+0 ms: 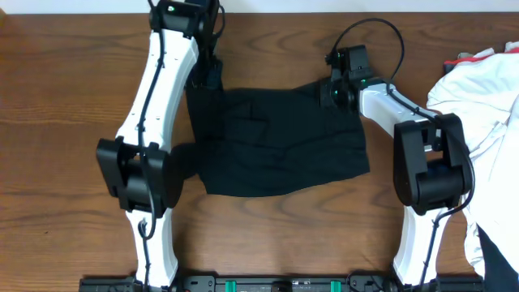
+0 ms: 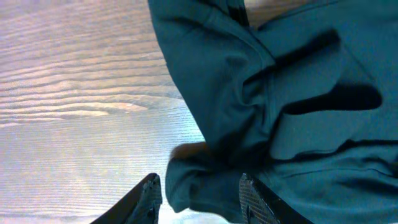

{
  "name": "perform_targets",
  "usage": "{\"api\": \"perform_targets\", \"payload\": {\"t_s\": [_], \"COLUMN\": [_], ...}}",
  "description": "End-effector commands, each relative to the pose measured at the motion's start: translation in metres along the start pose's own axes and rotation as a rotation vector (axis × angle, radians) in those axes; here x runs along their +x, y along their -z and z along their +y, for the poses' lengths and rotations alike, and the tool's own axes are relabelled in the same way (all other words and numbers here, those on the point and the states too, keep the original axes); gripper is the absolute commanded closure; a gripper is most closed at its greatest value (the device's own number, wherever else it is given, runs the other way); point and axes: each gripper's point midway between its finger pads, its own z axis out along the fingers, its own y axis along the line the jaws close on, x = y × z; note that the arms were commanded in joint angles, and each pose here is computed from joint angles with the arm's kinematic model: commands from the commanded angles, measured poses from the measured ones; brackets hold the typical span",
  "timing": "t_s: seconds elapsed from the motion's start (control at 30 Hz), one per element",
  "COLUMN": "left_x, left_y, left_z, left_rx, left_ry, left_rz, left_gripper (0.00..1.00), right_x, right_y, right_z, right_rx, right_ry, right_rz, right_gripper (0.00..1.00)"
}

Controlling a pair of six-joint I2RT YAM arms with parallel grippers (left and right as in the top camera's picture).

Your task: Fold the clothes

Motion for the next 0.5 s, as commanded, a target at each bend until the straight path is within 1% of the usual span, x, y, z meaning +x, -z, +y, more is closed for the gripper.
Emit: {"api": "perform_targets", "payload": {"t_s": [0.0,0.07,0.13,0.27,0.43,0.47], "left_x": [0.000,0.000,0.001,0.001,0.000,-0.001], "left_y": [0.018,0.023,0.027,0.029,0.029,0.029], "left_z": [0.009,0.010,0.010,0.010,0.010,0.009], "left_rx": [-0.016,-0.016,-0.015,-0.015,-0.014,-0.010], "left_ry": [0.016,0.017,0.018,0.020,0.020,0.020], "left_rz": [-0.045,-0.056,-0.066,-0.072,-0.077,-0.080], "left_gripper": [0.56,0.56,0.56,0.55,0.54,0.51], "right_x": [0.046,0.051,0.050,0.026,-0.012,-0.017], "right_y": [-0.038,-0.044,-0.045,-0.037,-0.015,-0.011], "right_z": [-0.035,-0.047,-0.064,-0.098,-0.138,-0.143], "right_rx": [0.102,0.124,0.169,0.208,0.242,0.247], "right_ry": [-0.046,-0.078,-0.116,-0.173,-0.243,-0.252], "right_rz": [0.112,0.120,0.109,0.050,0.003,-0.001], "right_gripper": [0.72,0.75,0.83,0.89,0.89,0.89]}}
